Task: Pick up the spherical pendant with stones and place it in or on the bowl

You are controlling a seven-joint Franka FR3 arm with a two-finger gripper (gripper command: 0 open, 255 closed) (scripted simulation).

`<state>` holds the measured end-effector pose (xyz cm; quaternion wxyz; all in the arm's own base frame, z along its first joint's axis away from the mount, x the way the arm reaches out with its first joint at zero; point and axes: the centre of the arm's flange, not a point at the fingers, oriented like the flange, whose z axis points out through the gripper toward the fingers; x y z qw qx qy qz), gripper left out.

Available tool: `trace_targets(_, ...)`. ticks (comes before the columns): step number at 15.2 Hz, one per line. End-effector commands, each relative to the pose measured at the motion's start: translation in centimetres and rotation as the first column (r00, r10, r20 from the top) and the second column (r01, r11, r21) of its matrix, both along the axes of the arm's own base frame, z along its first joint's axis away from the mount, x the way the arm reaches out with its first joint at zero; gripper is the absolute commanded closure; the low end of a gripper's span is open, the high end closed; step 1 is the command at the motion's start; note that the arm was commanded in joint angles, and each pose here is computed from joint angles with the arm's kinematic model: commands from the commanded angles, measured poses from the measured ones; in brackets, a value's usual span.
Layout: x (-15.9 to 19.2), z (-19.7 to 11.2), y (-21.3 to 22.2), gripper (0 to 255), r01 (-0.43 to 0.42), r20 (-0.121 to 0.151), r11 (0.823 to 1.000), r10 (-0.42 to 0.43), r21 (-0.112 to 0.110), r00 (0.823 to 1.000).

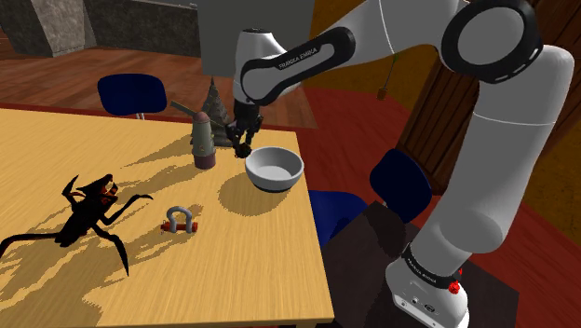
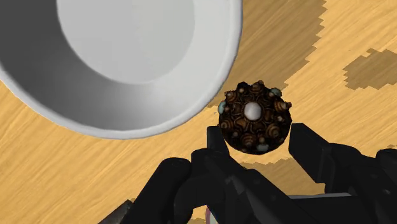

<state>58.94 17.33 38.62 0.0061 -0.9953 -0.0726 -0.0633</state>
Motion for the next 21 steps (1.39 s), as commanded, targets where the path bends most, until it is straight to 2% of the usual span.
trace_targets(1, -0.9, -0.1, -2.3, 255, -0.001, 0.000, 1.000, 0.001, 0.000, 1.000)
trace_targets(7, -2.7, -0.2, -10.9, 255, -0.001, 0.000, 1.000, 0.001, 0.000, 1.000)
trace_targets(21, -2.7, -7.0, -10.9, 255, -0.001, 0.000, 1.000, 0.001, 0.000, 1.000)
